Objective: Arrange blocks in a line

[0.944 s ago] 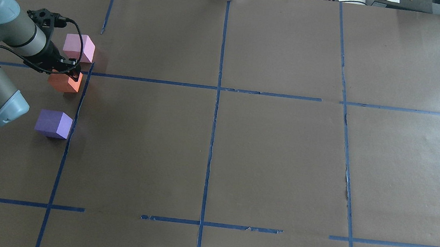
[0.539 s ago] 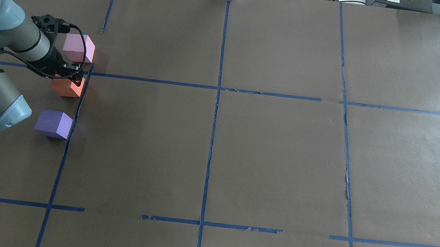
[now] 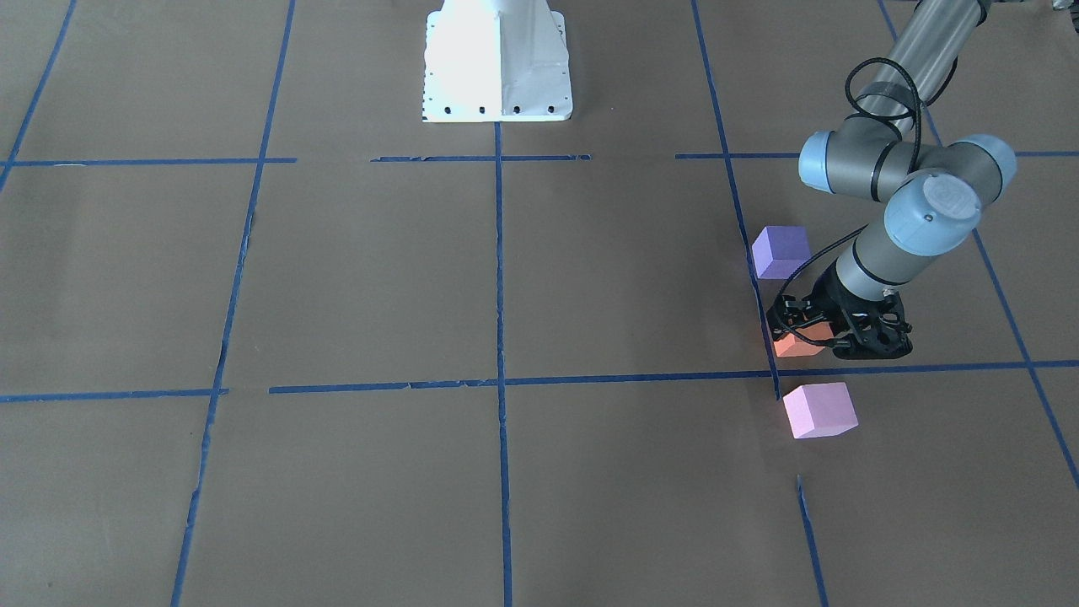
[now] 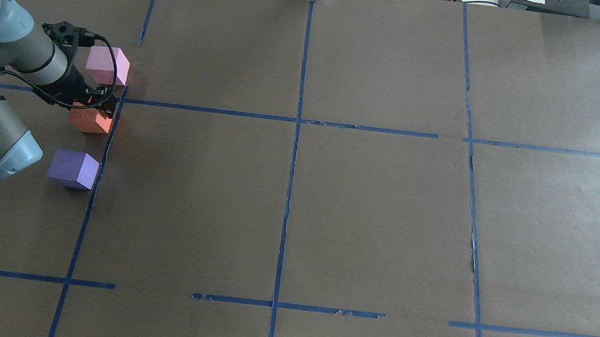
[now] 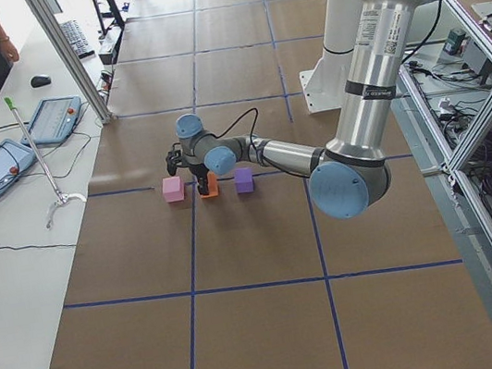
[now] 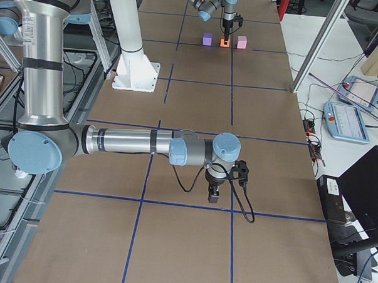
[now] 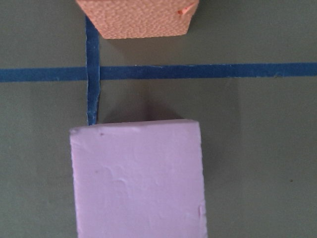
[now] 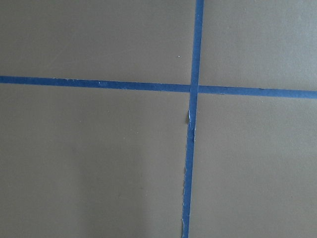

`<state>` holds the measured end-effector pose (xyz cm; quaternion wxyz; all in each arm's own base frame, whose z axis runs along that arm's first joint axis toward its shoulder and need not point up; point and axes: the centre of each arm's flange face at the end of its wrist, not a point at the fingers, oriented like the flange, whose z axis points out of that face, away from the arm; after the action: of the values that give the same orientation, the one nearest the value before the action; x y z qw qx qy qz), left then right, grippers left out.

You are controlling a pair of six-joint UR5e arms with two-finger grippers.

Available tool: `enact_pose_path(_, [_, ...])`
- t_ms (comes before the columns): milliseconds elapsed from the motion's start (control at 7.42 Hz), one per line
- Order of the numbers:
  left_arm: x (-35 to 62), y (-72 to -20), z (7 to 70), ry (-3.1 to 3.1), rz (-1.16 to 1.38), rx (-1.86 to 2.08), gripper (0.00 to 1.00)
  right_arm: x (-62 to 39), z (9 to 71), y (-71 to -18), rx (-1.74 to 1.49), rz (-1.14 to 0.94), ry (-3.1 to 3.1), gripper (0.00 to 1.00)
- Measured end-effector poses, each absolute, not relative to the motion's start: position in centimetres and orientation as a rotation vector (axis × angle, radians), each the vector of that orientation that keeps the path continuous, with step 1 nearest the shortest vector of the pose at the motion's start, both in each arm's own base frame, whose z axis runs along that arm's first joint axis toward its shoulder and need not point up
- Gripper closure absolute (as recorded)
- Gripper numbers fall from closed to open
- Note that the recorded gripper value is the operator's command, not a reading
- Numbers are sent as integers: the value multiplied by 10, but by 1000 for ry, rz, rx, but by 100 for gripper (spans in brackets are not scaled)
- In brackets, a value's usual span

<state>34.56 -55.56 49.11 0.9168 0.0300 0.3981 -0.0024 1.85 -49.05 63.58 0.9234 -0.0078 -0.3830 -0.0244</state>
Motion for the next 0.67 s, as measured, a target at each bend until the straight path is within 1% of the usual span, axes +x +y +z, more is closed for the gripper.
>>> enact_pose_path(404, [327, -557, 482, 839, -16, 80, 0, 18, 636, -490, -17, -50, -786, 0])
enact_pose_path(674, [263, -559, 446, 895, -67, 119, 0, 18, 636, -491, -16, -50, -786, 0])
